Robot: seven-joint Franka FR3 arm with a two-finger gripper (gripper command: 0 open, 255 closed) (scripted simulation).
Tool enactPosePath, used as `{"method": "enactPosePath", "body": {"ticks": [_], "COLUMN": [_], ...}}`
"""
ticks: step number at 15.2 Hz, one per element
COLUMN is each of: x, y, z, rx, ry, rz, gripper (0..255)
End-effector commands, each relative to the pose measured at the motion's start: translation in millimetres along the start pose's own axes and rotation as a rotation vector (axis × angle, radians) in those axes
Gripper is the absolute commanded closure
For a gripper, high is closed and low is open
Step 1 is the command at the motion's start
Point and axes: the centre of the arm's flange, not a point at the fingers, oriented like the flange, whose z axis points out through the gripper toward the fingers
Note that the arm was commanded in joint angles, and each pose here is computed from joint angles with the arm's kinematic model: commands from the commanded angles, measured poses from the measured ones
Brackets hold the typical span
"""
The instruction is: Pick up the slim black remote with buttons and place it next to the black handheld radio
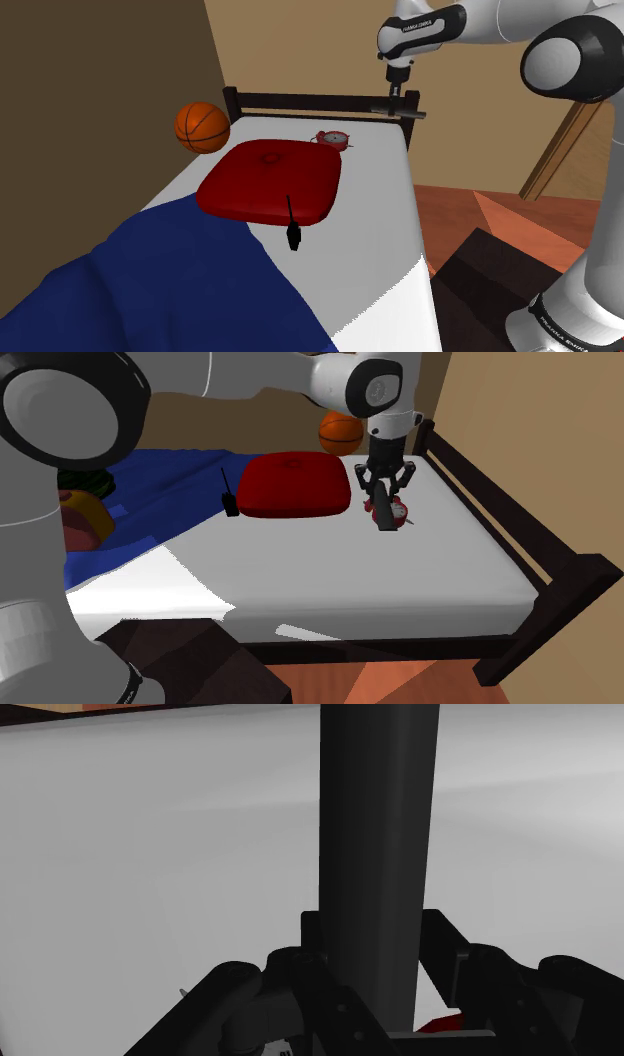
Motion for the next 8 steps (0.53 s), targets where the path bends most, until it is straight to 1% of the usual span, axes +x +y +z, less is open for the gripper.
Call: {"method": "enactPosePath", "body": {"ticks": [1,7,8], "x": [0,0,4], "y": [0,3,-10], "z": [-11,-42,-43], "rx": [0.0,0.0,0.0], "ry": [0.0,0.0,0.0], "rz": [0.0,0.0,0.0], "gripper": [255,255,255]}}
